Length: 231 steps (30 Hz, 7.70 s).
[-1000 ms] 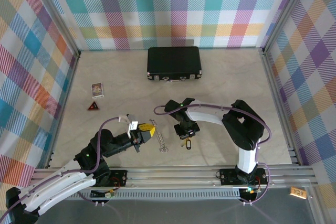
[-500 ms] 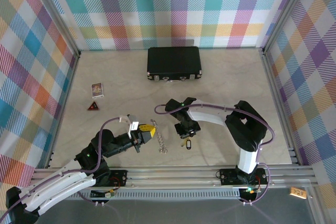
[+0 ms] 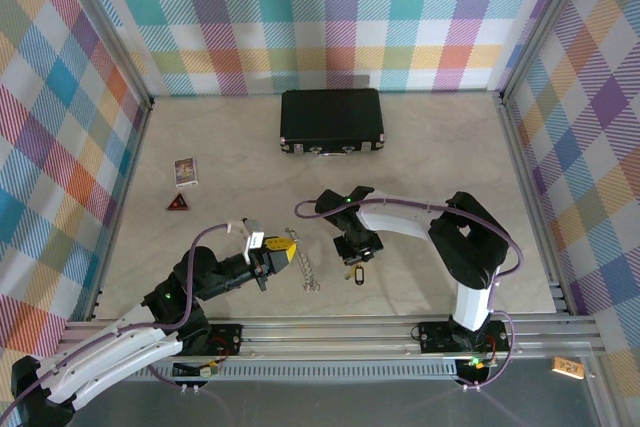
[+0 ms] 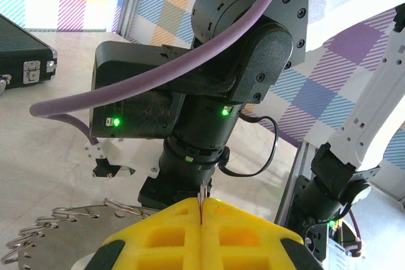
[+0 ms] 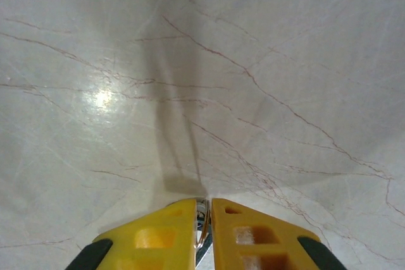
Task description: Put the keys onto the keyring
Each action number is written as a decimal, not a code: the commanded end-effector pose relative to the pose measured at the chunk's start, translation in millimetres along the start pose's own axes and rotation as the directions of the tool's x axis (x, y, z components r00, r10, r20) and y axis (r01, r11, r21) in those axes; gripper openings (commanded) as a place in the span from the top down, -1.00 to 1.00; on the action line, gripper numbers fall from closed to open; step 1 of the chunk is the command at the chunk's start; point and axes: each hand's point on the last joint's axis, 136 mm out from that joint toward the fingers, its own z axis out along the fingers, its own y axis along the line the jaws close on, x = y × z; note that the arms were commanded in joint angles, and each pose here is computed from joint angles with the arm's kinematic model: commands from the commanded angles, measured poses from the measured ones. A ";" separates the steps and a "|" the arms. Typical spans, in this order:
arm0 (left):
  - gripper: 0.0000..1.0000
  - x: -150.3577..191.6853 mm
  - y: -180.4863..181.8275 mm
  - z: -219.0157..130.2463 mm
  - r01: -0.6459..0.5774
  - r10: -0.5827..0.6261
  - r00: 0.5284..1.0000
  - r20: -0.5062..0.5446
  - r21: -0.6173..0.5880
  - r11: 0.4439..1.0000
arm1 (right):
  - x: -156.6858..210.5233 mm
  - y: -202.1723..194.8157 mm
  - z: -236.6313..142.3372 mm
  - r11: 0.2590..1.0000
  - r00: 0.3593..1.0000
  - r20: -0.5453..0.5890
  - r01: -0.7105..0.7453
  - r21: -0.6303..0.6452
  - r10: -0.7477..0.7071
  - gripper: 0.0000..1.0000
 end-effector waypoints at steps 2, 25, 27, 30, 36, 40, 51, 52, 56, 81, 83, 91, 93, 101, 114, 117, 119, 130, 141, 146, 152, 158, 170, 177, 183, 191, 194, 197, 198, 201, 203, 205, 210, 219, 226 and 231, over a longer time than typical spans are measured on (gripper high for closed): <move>1.00 -14.0 -5.0 -5.3 -0.026 0.024 0.998 0.065 0.021 0.999 | 8.0 -4.7 -6.1 1.000 1.000 -0.005 -0.007 0.010 0.007 0.71; 1.00 -29.6 -18.4 -6.4 -0.012 0.005 0.996 0.087 0.072 0.997 | -6.7 31.0 -93.3 0.918 0.880 0.467 0.252 -0.307 -0.086 1.00; 1.00 -35.2 -23.4 -5.7 -0.012 0.003 0.996 0.093 0.093 0.996 | -5.1 42.6 -126.0 0.857 0.794 0.602 0.367 -0.361 -0.087 1.00; 1.00 -45.4 -33.8 -5.0 -0.019 0.005 0.995 0.099 0.133 0.991 | 5.7 57.3 -170.7 0.743 0.649 0.759 0.537 -0.401 -0.059 1.00; 1.00 -66.4 -57.9 -5.2 -0.062 0.035 0.992 0.120 0.229 0.972 | 35.5 84.4 -249.0 0.477 0.379 0.925 0.807 -0.347 0.031 1.00; 1.00 -79.6 -69.8 -4.6 -0.085 0.051 0.990 0.131 0.268 0.960 | 56.0 98.0 -284.5 0.311 0.271 0.960 0.909 -0.279 0.069 1.00; 1.00 -97.7 -78.5 -6.5 -0.111 0.073 0.987 0.144 0.274 0.955 | 80.7 83.6 -324.5 0.289 0.153 0.978 0.938 -0.190 0.144 1.00; 1.00 -97.9 -78.9 -5.6 -0.107 0.069 0.987 0.144 0.279 0.954 | 81.0 82.2 -324.7 0.298 0.148 0.978 0.936 -0.186 0.147 1.00; 1.00 -99.0 -81.3 -3.6 -0.096 0.051 0.987 0.154 0.300 0.949 | 79.5 80.5 -324.5 0.331 0.134 0.979 0.927 -0.178 0.152 1.00; 1.00 -94.6 -78.7 -0.4 -0.096 0.046 0.985 0.168 0.304 0.948 | 58.5 84.5 -318.8 0.423 0.165 0.974 0.880 -0.217 0.157 1.00; 1.00 -94.8 -78.7 0.1 -0.097 0.046 0.984 0.170 0.305 0.947 | 58.1 84.9 -318.8 0.421 0.173 0.972 0.879 -0.225 0.159 1.00; 1.00 -92.6 -75.4 1.9 -0.098 0.049 0.985 0.168 0.291 0.952 | 56.4 85.1 -318.9 0.425 0.199 0.967 0.870 -0.250 0.160 1.00; 1.00 -91.9 -73.7 1.7 -0.100 0.052 0.984 0.171 0.282 0.954 | 56.8 84.1 -320.6 0.426 0.200 0.966 0.869 -0.253 0.165 1.00; 1.00 -88.2 -68.8 3.5 -0.099 0.055 0.984 0.170 0.264 0.959 | 58.4 81.5 -321.3 0.420 0.188 0.959 0.869 -0.262 0.211 1.00; 1.00 -89.5 -68.5 2.7 -0.103 0.057 0.982 0.177 0.260 0.960 | 55.1 88.5 -316.2 0.396 0.223 0.953 0.872 -0.289 0.205 1.00; 1.00 -89.7 -68.3 2.5 -0.103 0.057 0.982 0.180 0.259 0.960 | 54.4 88.8 -314.0 0.399 0.235 0.952 0.868 -0.295 0.194 1.00; 1.00 -90.0 -67.9 2.6 -0.104 0.058 0.982 0.181 0.256 0.961 | 54.3 89.0 -312.6 0.400 0.240 0.952 0.867 -0.299 0.191 1.00; 1.00 -87.4 -65.1 2.8 -0.106 0.062 0.982 0.179 0.244 0.964 | 55.7 85.8 -316.1 0.408 0.241 0.950 0.861 -0.304 0.200 1.00; 1.00 -87.6 -65.8 2.1 -0.113 0.067 0.980 0.186 0.248 0.962 | 55.2 86.0 -315.8 0.398 0.272 0.936 0.851 -0.342 0.222 1.00; 1.00 -88.7 -66.4 1.0 -0.120 0.071 0.978 0.196 0.249 0.961 | 54.6 85.1 -316.4 0.399 0.275 0.933 0.848 -0.349 0.232 1.00; 1.00 -89.8 -67.3 0.4 -0.123 0.072 0.977 0.202 0.253 0.960 | 54.0 82.6 -316.6 0.408 0.271 0.931 0.842 -0.352 0.244 1.00; 1.00 -90.3 -67.7 1.1 -0.124 0.072 0.976 0.204 0.256 0.959 | 52.3 86.0 -312.0 0.401 0.291 0.927 0.840 -0.365 0.235 1.00; 1.00 -90.3 -68.1 2.1 -0.125 0.072 0.977 0.203 0.259 0.958 | 50.3 88.3 -308.5 0.400 0.311 0.923 0.835 -0.379 0.226 1.00; 1.00 -89.3 -67.6 3.2 -0.126 0.074 0.977 0.201 0.258 0.958 | 48.6 89.8 -306.3 0.401 0.321 0.922 0.831 -0.384 0.219 1.00; 1.00 -89.8 -67.9 3.0 -0.127 0.075 0.976 0.202 0.259 0.958 | 48.3 91.8 -304.4 0.394 0.335 0.918 0.830 -0.394 0.211 1.00; 1.00 -89.6 -67.7 3.3 -0.125 0.074 0.977 0.199 0.258 0.958 | 50.3 92.9 -304.0 0.385 0.344 0.917 0.833 -0.397 0.200 1.00; 1.00 -89.9 -67.9 3.3 -0.125 0.073 0.977 0.199 0.258 0.958 | 51.8 93.0 -304.0 0.384 0.342 0.920 0.836 -0.391 0.192 1.00; 1.00 -90.1 -67.9 3.6 -0.127 0.077 0.977 0.197 0.257 0.958 | 54.8 93.3 -306.4 0.374 0.334 0.924 0.846 -0.381 0.186 1.00; 1.00 -89.9 -67.8 3.8 -0.125 0.076 0.978 0.195 0.256 0.958 | 55.8 93.8 -306.7 0.368 0.331 0.926 0.850 -0.376 0.181 1.00; 1.00 -90.4 -67.9 4.1 -0.123 0.074 0.979 0.192 0.255 0.959 | 60.1 96.8 -305.5 0.345 0.333 0.930 0.863 -0.368 0.157 1.00; 1.00 -90.6 -68.0 4.3 -0.119 0.071 0.979 0.189 0.256 0.959 | 62.1 97.5 -304.1 0.340 0.333 0.932 0.868 -0.362 0.143 1.00; 1.00 -91.7 -68.2 3.9 -0.117 0.068 0.979 0.192 0.256 0.960 | 64.7 97.7 -302.6 0.333 0.326 0.936 0.875 -0.352 0.133 1.00; 1.00 -95.0 -69.2 3.4 -0.113 0.063 0.979 0.196 0.257 0.960 | 68.1 96.4 -298.1 0.334 0.313 0.943 0.882 -0.332 0.110 1.00; 1.00 -96.0 -68.6 6.5 -0.110 0.062 0.980 0.191 0.253 0.961 | 74.3 94.3 -296.1 0.327 0.279 0.955 0.898 -0.296 0.098 1.00; 1.00 -90.7 -66.3 9.6 -0.104 0.061 0.983 0.173 0.251 0.963 | 74.5 90.6 -301.9 0.336 0.254 0.958 0.898 -0.285 0.133 1.00; 1.00 -83.4 -67.5 13.3 -0.102 0.071 0.990 0.125 0.261 0.960 | 72.8 92.0 -301.3 0.338 0.255 0.960 0.898 -0.280 0.118 1.00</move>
